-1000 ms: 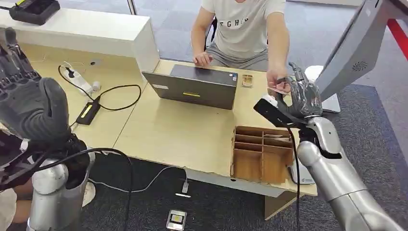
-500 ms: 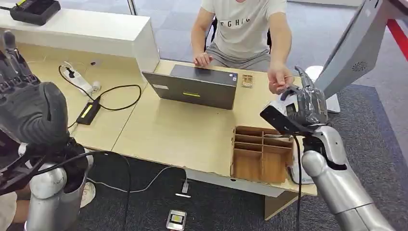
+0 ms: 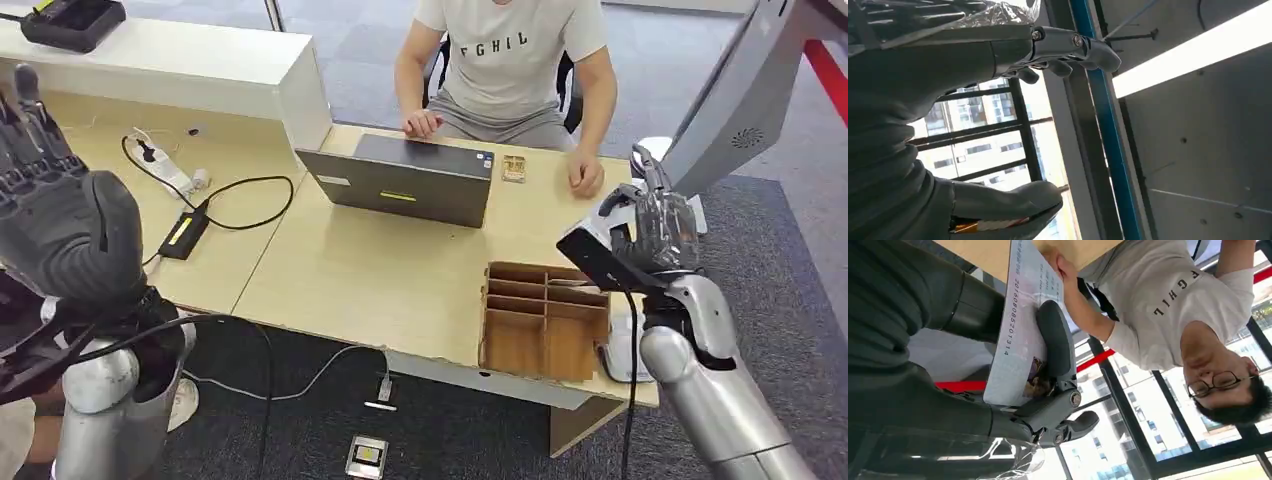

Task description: Pass the card to the sensor for recognition and then transmit it.

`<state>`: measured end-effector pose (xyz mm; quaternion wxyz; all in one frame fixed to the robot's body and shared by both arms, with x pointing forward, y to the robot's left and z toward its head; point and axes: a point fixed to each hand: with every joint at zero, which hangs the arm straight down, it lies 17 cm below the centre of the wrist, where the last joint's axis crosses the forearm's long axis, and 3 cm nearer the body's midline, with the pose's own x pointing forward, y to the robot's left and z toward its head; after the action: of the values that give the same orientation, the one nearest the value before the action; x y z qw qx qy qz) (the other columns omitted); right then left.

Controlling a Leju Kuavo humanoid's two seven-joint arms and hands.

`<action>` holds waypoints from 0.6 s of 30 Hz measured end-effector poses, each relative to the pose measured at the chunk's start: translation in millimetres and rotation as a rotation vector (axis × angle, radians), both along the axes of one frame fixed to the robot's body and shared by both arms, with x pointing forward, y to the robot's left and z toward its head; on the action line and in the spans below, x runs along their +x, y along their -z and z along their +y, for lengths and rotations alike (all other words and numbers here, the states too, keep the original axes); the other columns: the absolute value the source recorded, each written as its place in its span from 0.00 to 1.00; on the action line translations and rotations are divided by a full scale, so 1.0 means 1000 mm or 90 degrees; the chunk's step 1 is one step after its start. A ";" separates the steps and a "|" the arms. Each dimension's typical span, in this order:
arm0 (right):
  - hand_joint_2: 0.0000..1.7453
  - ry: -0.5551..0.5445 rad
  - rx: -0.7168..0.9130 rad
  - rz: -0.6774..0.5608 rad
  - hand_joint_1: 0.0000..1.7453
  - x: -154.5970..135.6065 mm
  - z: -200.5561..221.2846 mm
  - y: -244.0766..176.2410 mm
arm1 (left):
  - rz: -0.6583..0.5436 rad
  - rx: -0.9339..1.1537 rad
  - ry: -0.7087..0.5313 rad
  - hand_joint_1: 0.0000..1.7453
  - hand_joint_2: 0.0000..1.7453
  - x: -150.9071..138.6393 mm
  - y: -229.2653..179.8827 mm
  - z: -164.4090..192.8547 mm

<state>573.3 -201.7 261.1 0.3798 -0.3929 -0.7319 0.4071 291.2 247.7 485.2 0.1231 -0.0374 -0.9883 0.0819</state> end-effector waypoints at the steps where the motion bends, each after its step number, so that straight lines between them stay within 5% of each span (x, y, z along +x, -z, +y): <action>1: 1.00 0.000 0.000 -0.001 1.00 0.000 -0.001 0.000 | 0.000 0.000 0.000 0.00 1.00 0.000 0.000 0.000; 9: 1.00 0.067 0.015 0.011 1.00 -0.009 -0.043 0.014 | 0.010 -0.001 -0.019 0.00 1.00 -0.002 0.004 0.002; 18: 1.00 0.201 0.054 0.031 1.00 -0.056 -0.138 0.060 | 0.039 -0.006 -0.072 0.00 1.00 -0.014 0.015 0.019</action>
<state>517.3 -339.3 201.1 0.4733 -0.4765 -0.6681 0.3202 277.7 266.3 470.4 0.1483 0.0201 -0.9842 0.0949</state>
